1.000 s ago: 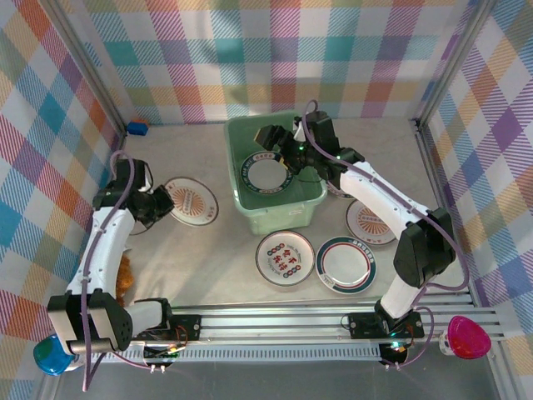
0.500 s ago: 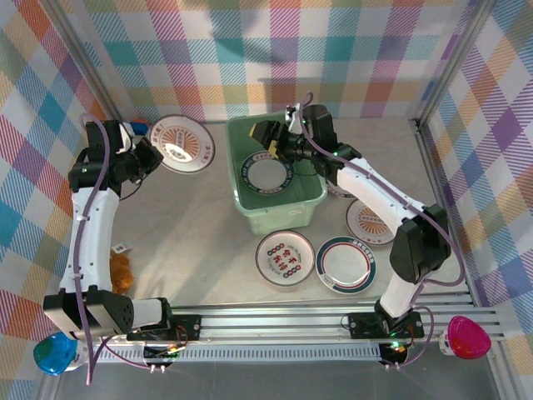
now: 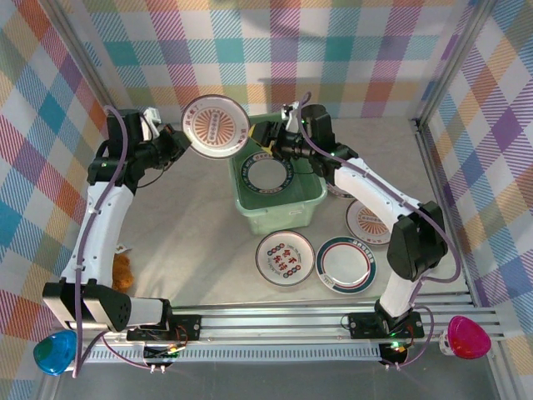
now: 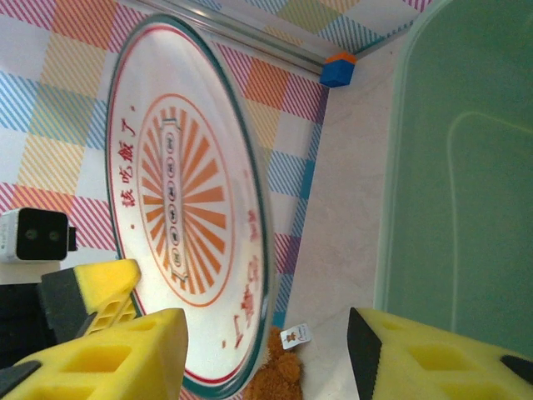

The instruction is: Place the plates into the plastic bin on the countertop

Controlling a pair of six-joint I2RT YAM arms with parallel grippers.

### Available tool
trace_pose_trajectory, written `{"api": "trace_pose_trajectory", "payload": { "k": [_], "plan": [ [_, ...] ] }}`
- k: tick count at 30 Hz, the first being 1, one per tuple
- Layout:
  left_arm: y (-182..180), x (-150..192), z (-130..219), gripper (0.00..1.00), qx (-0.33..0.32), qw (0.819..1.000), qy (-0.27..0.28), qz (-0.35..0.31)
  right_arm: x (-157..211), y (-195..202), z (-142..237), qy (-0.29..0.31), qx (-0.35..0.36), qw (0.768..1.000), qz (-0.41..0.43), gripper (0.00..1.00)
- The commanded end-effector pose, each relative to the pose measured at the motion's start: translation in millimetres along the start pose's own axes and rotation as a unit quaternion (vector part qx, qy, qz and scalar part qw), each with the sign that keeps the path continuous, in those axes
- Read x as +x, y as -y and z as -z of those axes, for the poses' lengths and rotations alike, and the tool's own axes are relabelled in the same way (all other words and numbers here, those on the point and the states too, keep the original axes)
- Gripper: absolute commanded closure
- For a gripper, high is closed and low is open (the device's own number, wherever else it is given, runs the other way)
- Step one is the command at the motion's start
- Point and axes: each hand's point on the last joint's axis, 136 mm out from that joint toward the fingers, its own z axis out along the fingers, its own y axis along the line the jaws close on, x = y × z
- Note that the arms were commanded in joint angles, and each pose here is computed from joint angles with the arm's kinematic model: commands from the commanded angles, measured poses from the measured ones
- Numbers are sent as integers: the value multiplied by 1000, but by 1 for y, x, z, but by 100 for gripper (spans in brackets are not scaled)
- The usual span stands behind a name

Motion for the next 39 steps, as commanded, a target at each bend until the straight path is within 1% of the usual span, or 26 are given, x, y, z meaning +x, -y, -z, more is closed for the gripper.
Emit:
{"api": "trace_pose_trajectory", "payload": {
  "k": [1,13,18,22,25,26,28,30,31,32,34,36,39],
  "plan": [
    [24,-6,-2,100,48,999,7,-8,-1,-4,-6,3,-19,1000,0,48],
    [35,2,-11,100,60,998,-10,-10,2,6,-12,-2,-14,1000,-16,64],
    [36,5,-12,100,58,998,-12,-11,1,6,-13,2,-22,1000,-22,77],
    [34,6,-13,100,51,999,-14,-10,0,5,-10,11,-23,999,-23,94],
    [36,8,-16,100,51,998,-18,-11,-1,4,-6,19,-22,999,-22,100],
    [34,8,-16,98,47,999,-18,-9,-1,4,-5,21,-19,999,-22,100],
    [30,7,-18,85,34,999,-20,-10,-4,3,-1,30,-18,999,-23,100],
    [30,4,-19,61,28,999,-16,-17,-7,1,3,44,-19,999,-25,100],
    [31,3,-19,51,28,999,-14,-21,-9,0,5,52,-17,998,-25,100],
    [33,-1,-19,44,28,999,-8,-25,-13,-3,8,62,-16,998,-22,100],
    [36,-8,-18,37,25,999,4,-32,-19,-4,17,88,-6,996,-23,100],
    [39,-14,-15,33,25,999,16,-40,-27,-4,30,123,6,992,-24,100],
    [40,-17,-13,31,22,998,24,-53,-32,8,49,164,47,985,-35,100]
  ]
}}
